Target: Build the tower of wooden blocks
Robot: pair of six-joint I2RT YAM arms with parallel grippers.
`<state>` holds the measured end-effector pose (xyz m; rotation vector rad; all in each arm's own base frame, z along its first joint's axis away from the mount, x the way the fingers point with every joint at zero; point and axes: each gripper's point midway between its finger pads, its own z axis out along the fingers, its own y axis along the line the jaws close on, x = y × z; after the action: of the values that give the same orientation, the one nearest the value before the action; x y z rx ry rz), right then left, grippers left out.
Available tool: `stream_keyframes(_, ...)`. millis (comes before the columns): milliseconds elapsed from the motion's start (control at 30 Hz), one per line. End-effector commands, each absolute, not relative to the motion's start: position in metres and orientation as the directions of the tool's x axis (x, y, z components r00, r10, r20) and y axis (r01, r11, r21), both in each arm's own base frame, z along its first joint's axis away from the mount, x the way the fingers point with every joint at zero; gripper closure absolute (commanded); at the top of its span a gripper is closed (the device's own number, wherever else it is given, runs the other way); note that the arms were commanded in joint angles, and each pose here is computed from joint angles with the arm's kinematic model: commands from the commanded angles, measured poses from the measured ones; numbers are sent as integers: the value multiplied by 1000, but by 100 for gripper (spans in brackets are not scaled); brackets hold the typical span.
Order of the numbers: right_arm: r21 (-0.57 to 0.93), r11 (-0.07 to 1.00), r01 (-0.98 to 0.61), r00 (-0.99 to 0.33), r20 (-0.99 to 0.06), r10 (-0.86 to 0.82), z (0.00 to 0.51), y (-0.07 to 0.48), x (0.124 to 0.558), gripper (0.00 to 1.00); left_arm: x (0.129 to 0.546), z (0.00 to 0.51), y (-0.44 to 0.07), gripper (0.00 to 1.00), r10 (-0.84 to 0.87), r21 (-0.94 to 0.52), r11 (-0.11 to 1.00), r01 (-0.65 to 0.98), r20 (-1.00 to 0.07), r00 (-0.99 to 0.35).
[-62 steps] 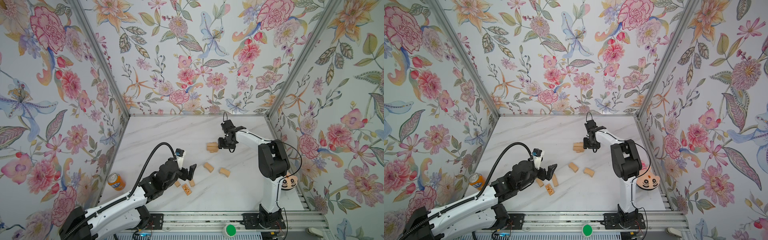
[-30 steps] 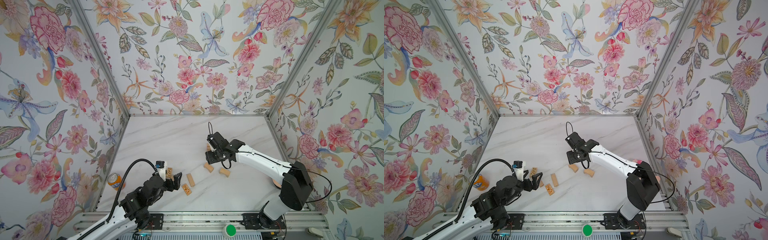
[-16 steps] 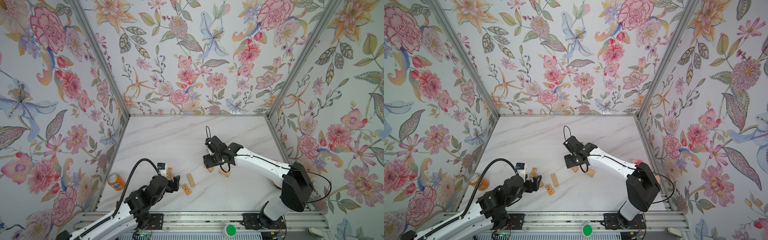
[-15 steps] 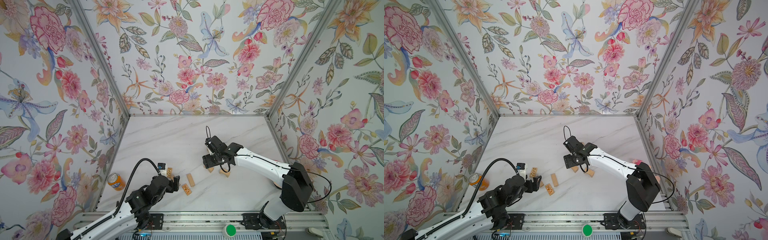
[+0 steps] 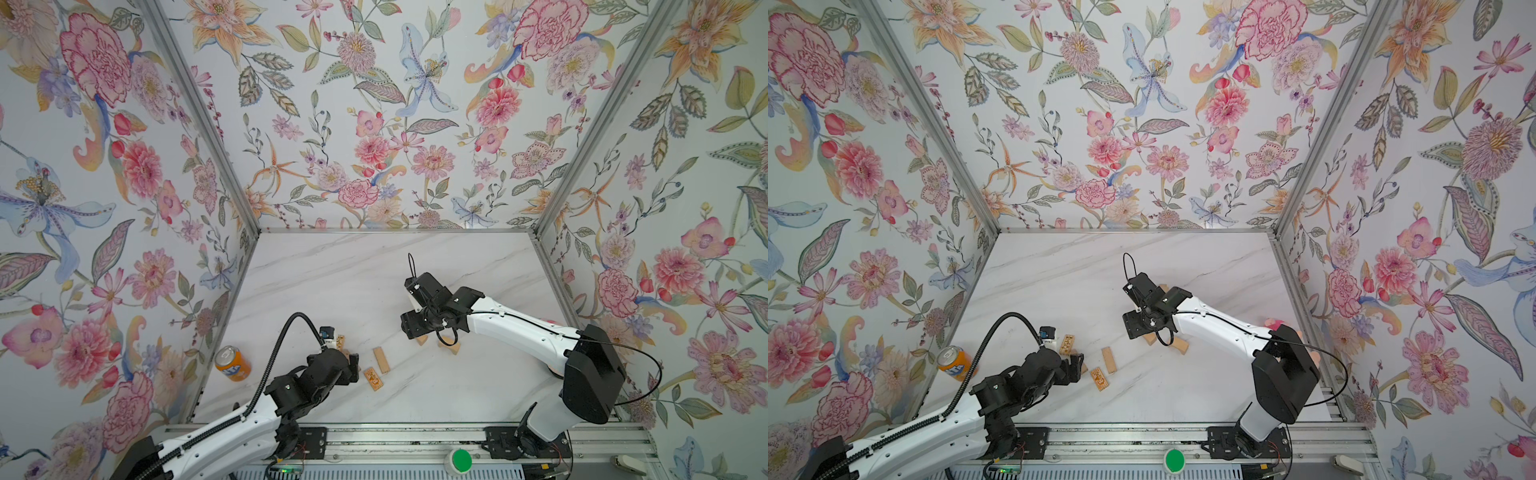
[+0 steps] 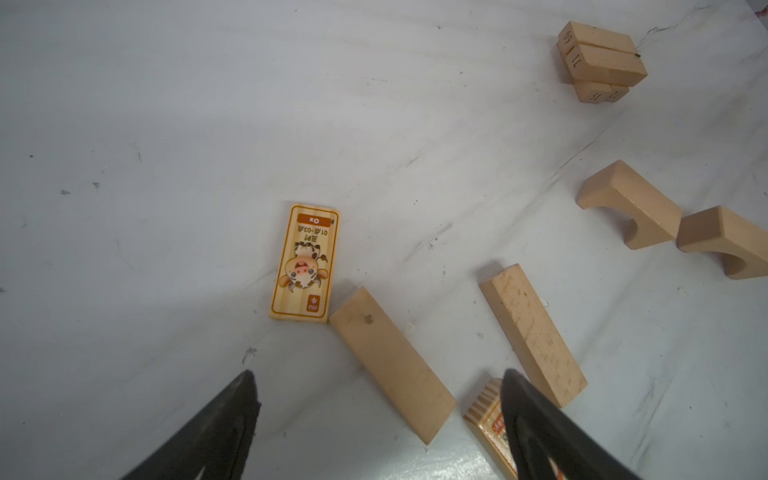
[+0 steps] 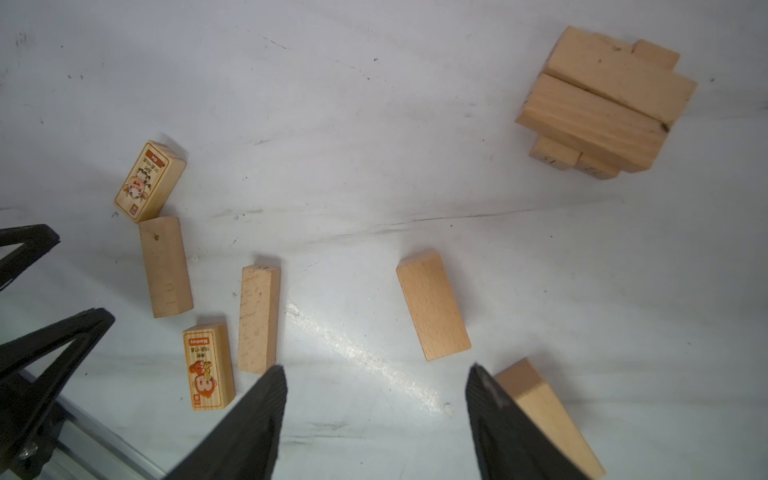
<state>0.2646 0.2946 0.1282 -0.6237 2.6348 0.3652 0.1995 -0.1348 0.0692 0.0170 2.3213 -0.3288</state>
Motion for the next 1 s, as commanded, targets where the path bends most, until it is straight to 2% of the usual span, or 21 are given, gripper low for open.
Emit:
stream_keyframes(0, 173, 849, -499, -804, -459, -379, 135, 307, 267, 32, 207, 80, -134, 8, -124, -243, 966, 88, -733, -669)
stream_keyframes(333, 185, 831, -525, -802, -433, -411, 126, 327, 256, 41, 204, 76, -127, 7, -141, -250, 966, 70, -731, -668)
stream_keyframes(700, 203, 792, -576, -799, -344, -493, 84, 367, 216, 45, 196, 67, -121, 8, -169, -282, 957, 62, -721, -672)
stream_keyframes(967, 192, 793, -578, -803, -305, -512, 66, 376, 204, 47, 193, 64, -119, 8, -179, -293, 954, 60, -720, -670)
